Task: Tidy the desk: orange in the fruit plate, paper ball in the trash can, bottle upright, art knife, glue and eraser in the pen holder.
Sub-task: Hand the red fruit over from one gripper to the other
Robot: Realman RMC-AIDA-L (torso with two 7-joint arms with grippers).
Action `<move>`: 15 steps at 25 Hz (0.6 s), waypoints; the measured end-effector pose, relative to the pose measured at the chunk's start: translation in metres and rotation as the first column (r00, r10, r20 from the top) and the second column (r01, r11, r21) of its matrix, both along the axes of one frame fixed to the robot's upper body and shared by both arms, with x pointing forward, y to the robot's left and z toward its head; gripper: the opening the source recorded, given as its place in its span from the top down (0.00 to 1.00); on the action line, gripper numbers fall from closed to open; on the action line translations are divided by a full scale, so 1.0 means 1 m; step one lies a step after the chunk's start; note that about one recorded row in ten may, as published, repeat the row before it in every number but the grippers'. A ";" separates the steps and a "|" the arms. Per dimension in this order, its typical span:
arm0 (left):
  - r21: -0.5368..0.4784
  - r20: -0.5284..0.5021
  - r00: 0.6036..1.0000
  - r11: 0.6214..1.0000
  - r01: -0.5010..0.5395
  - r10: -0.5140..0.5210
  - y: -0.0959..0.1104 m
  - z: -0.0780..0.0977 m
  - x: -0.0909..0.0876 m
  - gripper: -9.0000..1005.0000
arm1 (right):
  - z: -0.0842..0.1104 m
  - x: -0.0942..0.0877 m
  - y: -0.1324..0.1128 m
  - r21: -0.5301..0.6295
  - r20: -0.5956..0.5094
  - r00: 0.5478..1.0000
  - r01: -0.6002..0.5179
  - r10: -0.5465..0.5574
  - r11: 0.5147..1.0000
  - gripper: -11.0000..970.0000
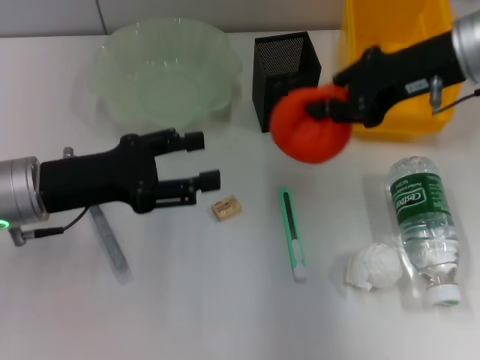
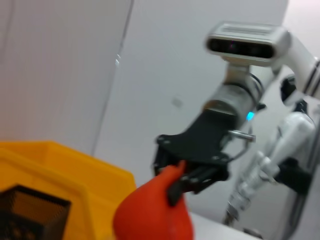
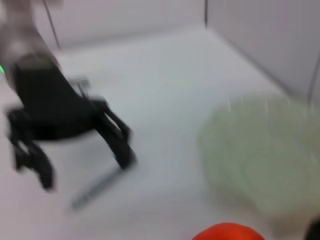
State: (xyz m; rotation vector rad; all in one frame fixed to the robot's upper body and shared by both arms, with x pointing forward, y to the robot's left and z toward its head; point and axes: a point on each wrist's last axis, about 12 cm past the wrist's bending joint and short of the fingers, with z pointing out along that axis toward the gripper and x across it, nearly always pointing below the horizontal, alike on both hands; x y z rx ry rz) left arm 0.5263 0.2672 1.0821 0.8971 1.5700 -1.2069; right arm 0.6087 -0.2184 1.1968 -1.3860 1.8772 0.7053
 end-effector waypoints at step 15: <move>-0.125 0.025 0.989 0.982 -0.142 0.147 -0.019 -0.003 0.005 0.21 | -0.002 -0.013 -0.004 0.302 0.095 0.994 -0.076 0.049 0.950 0.85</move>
